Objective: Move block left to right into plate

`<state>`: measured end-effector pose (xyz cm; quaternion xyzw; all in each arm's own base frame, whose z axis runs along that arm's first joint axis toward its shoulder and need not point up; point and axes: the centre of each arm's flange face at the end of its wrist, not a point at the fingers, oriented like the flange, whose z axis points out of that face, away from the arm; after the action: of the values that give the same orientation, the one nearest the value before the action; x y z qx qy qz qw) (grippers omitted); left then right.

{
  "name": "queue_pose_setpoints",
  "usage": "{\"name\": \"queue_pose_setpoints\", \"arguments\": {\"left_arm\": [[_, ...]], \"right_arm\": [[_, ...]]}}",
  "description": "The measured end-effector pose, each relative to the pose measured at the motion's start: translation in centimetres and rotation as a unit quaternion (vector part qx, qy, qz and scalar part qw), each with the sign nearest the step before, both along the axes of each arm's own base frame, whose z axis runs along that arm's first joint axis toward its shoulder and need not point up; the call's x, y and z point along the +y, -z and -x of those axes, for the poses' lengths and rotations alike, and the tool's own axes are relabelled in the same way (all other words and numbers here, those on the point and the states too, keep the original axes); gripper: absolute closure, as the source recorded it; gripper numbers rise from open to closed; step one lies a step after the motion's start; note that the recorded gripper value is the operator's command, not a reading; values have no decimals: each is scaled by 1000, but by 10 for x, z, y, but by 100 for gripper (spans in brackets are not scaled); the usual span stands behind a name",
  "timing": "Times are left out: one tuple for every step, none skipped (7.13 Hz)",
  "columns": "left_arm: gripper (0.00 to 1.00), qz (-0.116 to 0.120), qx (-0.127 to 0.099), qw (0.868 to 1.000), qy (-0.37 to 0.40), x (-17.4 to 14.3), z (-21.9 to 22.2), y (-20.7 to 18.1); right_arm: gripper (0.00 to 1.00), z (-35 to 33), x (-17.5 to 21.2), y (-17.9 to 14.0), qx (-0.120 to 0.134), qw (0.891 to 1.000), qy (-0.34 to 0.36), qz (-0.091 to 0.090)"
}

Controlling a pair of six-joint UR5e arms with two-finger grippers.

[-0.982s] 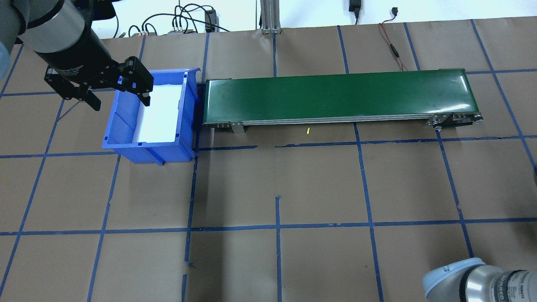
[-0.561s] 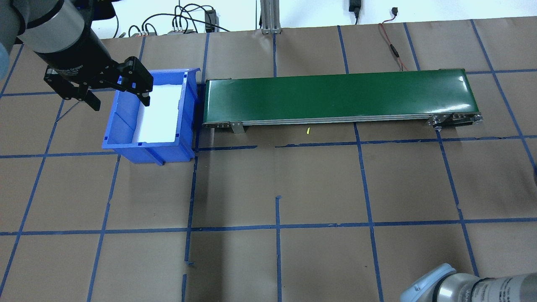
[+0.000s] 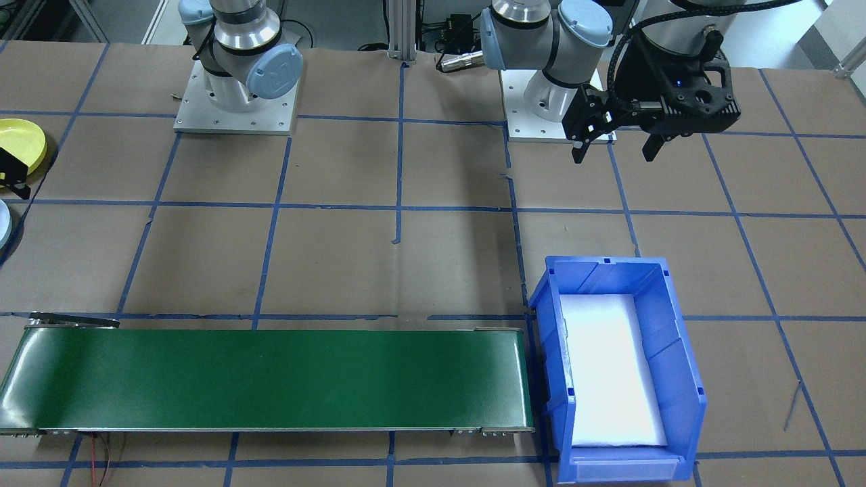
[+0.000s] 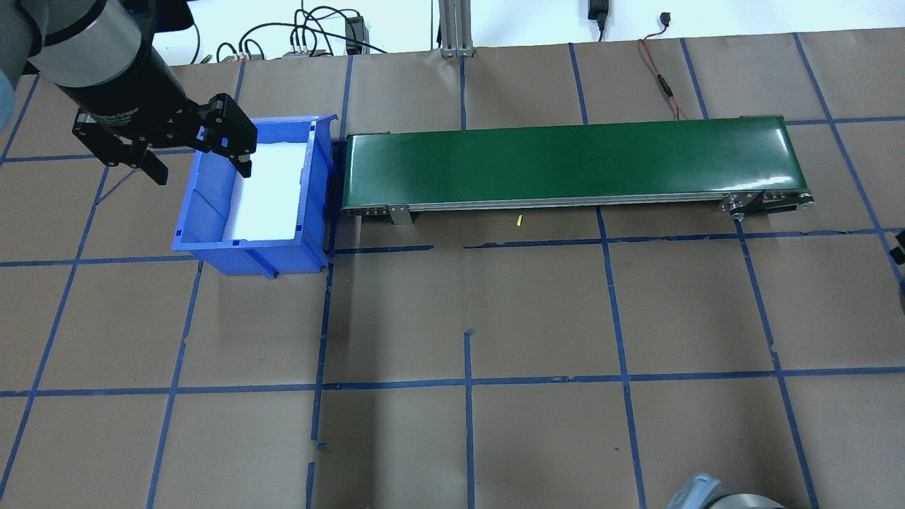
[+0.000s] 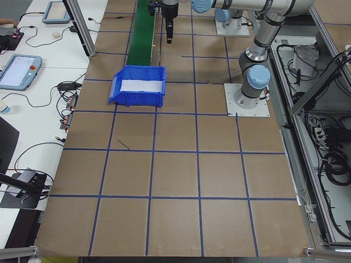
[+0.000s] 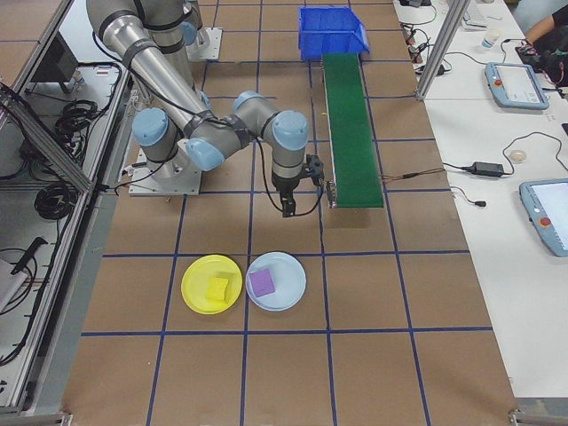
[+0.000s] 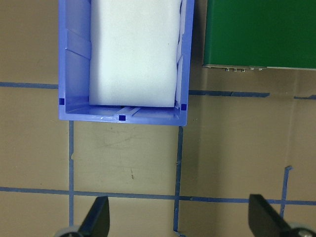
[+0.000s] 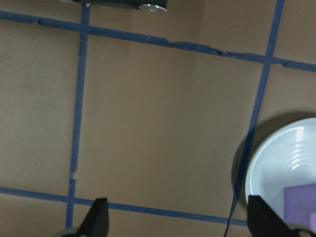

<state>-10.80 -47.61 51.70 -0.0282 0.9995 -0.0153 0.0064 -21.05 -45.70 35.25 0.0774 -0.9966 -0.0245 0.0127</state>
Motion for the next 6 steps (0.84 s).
{"name": "queue_pose_setpoints", "arguments": {"left_arm": [[0, 0, 0, 1000, 0, 0, 0, 0], [0, 0, 0, 1000, 0, 0, 0, 0], [0, 0, 0, 1000, 0, 0, 0, 0], [0, 0, 0, 1000, 0, 0, 0, 0], [0, 0, 0, 1000, 0, 0, 0, 0], [0, 0, -1, 1000, 0, 0, 0, 0]], "right_arm": [[0, -51, -16, -23, 9, 1000, 15, -1], [0, -104, -26, -50, 20, 999, 33, -3], [0, -154, -31, -75, 27, 998, 48, -4], [0, -196, -33, -96, 31, 998, 62, -6], [0, -232, -31, -108, 32, 997, 73, -9], [0, -271, -26, -113, 32, 996, 79, -13]]}}
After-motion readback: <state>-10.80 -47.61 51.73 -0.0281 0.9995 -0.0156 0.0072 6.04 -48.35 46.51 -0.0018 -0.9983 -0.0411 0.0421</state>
